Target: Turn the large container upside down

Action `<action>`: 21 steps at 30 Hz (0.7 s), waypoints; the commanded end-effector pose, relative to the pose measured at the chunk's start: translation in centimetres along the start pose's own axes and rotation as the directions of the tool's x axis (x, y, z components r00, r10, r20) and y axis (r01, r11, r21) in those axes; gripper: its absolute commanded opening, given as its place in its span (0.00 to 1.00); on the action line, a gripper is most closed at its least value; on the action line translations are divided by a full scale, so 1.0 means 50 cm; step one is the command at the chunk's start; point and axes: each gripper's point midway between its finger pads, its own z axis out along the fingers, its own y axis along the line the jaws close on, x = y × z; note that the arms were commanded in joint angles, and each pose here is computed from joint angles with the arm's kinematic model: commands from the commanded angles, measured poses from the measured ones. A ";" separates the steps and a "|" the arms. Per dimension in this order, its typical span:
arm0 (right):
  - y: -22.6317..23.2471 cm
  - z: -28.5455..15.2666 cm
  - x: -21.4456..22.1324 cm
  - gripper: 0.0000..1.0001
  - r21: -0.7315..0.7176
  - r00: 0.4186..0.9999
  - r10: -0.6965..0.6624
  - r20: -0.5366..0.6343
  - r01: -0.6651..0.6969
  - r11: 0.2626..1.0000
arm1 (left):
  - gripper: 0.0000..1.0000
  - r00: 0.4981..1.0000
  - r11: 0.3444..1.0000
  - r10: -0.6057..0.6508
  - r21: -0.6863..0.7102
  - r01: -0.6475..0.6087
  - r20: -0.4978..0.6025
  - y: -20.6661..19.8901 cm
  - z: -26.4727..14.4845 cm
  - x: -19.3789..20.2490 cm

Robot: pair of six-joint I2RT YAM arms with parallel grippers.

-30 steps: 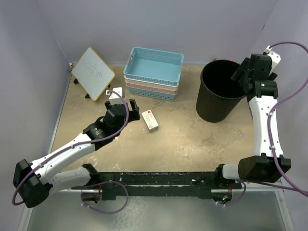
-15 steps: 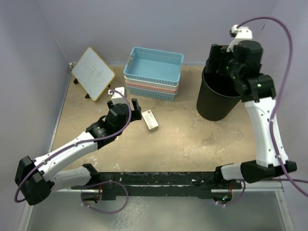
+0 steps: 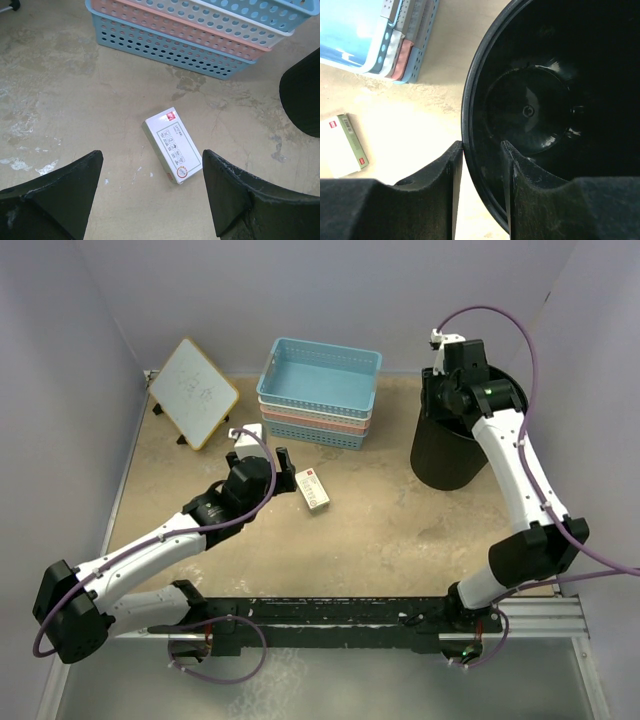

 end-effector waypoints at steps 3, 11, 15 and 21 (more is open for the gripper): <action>0.008 -0.016 -0.004 0.44 -0.033 1.000 0.002 0.017 -0.001 0.999 | 0.78 0.999 1.000 -0.027 0.014 0.026 0.022 -0.006 -0.002 -0.012; 0.011 0.006 0.036 0.24 -0.032 1.000 0.018 -0.005 -0.019 0.999 | 0.78 1.000 0.999 -0.024 0.036 0.023 0.005 -0.016 0.005 0.001; 0.012 -0.021 0.026 0.00 -0.037 0.997 0.066 0.030 -0.065 0.997 | 0.77 0.997 0.985 -0.030 0.165 0.041 -0.068 -0.088 0.027 0.027; 0.019 -0.081 0.007 0.00 -0.082 0.984 0.141 0.106 -0.133 0.988 | 0.74 0.991 0.966 -0.024 0.254 0.057 -0.131 -0.234 0.082 0.084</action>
